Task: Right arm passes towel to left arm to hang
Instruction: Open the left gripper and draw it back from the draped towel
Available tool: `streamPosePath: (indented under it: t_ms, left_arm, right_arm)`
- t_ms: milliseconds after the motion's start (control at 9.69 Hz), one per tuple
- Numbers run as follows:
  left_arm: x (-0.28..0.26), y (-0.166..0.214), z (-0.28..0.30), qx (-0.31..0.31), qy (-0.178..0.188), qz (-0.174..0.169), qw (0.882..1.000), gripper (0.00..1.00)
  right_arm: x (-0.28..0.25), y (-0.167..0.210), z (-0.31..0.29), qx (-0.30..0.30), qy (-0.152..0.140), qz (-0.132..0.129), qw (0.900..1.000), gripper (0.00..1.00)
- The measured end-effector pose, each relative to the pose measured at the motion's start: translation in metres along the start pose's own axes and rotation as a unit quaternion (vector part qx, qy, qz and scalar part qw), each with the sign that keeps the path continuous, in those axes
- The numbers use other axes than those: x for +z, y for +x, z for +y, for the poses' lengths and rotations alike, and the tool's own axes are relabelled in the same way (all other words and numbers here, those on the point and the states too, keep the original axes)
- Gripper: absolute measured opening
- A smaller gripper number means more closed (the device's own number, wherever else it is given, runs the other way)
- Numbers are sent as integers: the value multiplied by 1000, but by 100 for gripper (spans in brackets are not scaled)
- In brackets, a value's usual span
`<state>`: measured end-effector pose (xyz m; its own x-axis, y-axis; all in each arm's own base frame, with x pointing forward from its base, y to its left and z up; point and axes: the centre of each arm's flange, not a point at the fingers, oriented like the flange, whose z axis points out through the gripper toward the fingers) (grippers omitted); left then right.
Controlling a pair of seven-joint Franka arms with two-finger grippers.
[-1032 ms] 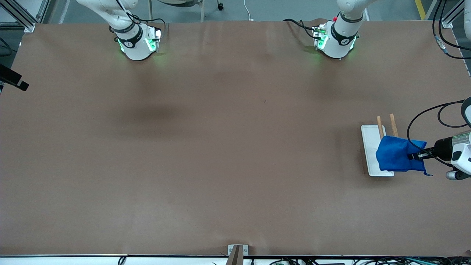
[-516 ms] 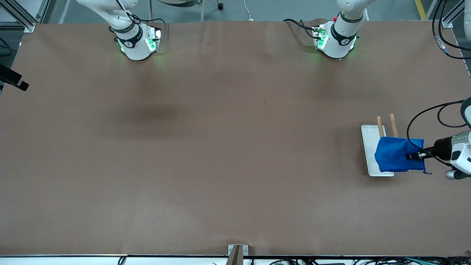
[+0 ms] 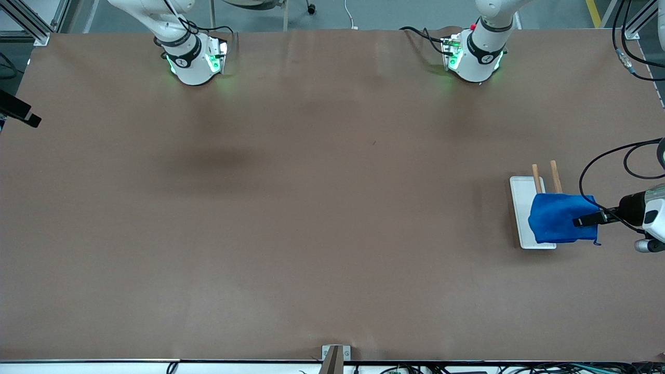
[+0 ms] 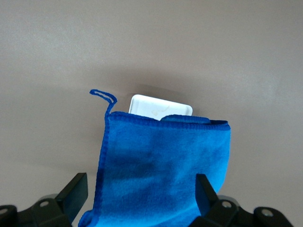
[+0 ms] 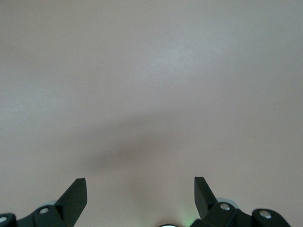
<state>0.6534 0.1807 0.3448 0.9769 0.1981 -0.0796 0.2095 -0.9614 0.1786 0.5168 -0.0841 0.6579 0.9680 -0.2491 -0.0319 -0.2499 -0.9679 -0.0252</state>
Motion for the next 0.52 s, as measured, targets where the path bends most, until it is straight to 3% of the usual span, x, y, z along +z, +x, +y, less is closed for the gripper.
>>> streamPosePath:
  t_ms: [516]
  left_arm:
    - [-80,1,43,48,31,13,998,100]
  right_arm:
    - [0,0,0,0,0,0,1000,100]
